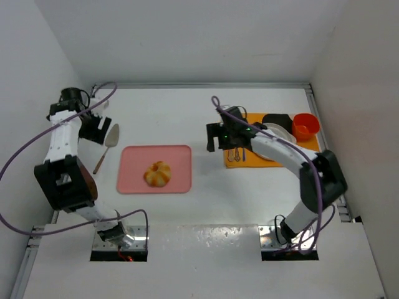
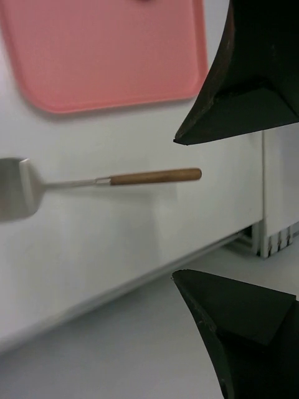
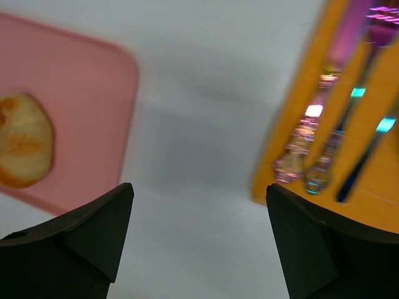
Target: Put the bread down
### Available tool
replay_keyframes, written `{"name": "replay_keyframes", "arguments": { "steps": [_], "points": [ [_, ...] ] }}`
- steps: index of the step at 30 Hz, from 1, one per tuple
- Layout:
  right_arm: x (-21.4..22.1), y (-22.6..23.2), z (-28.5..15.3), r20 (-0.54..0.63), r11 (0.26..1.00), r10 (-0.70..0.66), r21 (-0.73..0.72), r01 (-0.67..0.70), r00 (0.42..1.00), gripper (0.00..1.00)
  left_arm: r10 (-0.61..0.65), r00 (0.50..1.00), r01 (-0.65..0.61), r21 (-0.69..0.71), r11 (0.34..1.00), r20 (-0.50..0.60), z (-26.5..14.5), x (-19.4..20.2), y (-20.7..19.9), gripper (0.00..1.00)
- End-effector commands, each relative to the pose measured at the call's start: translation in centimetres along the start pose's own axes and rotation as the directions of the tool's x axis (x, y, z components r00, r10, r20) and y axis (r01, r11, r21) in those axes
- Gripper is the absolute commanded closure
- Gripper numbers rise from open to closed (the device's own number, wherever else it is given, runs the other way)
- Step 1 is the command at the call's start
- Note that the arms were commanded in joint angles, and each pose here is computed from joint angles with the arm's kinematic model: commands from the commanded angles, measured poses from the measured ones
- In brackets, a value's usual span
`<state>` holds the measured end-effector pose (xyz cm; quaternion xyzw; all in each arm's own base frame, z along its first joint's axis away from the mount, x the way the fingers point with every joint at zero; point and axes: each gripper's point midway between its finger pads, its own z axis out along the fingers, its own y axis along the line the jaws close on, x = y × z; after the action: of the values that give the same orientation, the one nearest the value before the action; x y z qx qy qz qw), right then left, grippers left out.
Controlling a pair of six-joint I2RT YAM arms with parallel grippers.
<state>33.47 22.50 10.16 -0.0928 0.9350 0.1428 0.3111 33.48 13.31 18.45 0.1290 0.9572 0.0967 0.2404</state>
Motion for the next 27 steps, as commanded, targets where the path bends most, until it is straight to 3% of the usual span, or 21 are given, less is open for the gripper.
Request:
{"name": "replay_keyframes", "arguments": {
  "steps": [1, 3, 5, 10, 14, 27],
  "points": [
    [-2.9, 8.2, 1.5, 0.022, 0.976, 0.012, -0.216, -0.007, 1.0, 0.15, -0.044, 0.992, 0.047, 0.023, 0.999, -0.118, 3.0, 3.2, -0.9, 0.14],
    [-0.7, 10.1, 3.9, -0.052, 0.972, -0.007, -0.236, -0.005, 0.999, 0.15, -0.042, 0.986, 0.051, 0.05, 0.997, -0.162, 4.3, 4.0, -1.5, 0.14],
    [-1.0, 12.0, 4.5, -0.045, 0.962, -0.023, -0.272, 0.01, 0.999, 0.16, -0.041, 0.981, 0.058, 0.084, 0.995, -0.192, 5.3, 4.9, -2.3, 0.14],
    [2.1, 11.8, 8.5, -0.134, 0.984, -0.051, -0.178, 0.027, 0.99, 0.2, -0.036, 0.969, 0.062, 0.1, 0.993, -0.245, 8.3, 6.6, -3.0, 0.16],
    [3.4, 10.8, 9.8, -0.166, 0.994, -0.068, -0.095, 0.053, 0.984, 0.27, -0.043, 0.963, 0.07, 0.097, 0.993, -0.264, 9.3, 7.1, -3.0, 0.23],
    [5.7, 10.3, 10.6, -0.222, 0.997, -0.042, -0.075, 0.026, 0.974, 0.3, -0.028, 0.935, 0.091, 0.162, 0.983, -0.355, 10.9, 10.8, -5.7, 0.49]
  ]
}}
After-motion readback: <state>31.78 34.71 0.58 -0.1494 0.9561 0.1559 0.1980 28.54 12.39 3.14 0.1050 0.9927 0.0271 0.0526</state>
